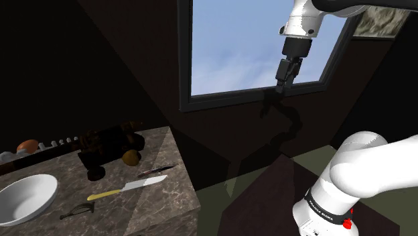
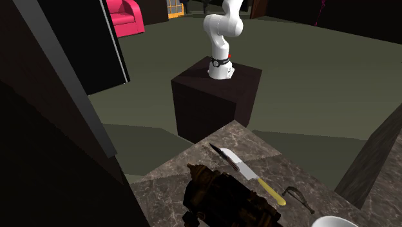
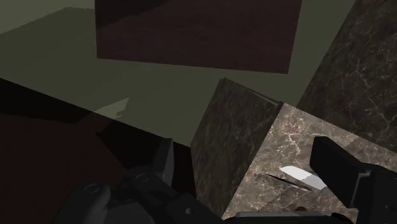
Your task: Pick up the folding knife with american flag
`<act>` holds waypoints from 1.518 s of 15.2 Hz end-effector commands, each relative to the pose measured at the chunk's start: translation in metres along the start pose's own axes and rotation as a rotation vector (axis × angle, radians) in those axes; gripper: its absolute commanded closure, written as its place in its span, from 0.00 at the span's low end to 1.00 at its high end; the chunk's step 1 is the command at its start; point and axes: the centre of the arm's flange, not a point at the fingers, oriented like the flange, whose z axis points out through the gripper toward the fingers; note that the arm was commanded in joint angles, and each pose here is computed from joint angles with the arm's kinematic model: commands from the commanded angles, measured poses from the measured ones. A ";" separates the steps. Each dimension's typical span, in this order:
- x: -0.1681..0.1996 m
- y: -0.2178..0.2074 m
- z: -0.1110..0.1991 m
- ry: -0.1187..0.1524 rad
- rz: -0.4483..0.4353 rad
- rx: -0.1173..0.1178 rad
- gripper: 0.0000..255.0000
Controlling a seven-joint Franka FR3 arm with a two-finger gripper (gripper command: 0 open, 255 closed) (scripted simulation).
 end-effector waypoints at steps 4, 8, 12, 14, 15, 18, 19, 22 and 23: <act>0.025 -0.004 0.028 0.015 -0.073 -0.005 0.00; 0.059 -0.013 0.065 0.036 -0.169 -0.011 0.00; 0.092 -0.024 0.102 0.056 -0.266 -0.018 0.00; 0.108 -0.031 0.120 0.067 -0.314 -0.021 0.00; 0.117 -0.035 0.129 0.072 -0.338 -0.023 0.00; 0.141 -0.047 0.155 0.087 -0.411 -0.027 0.00; 0.149 -0.052 0.164 0.092 -0.435 -0.029 0.00; 0.172 -0.066 0.190 0.108 -0.508 -0.034 0.00; 0.180 -0.071 0.199 0.113 -0.532 -0.035 0.00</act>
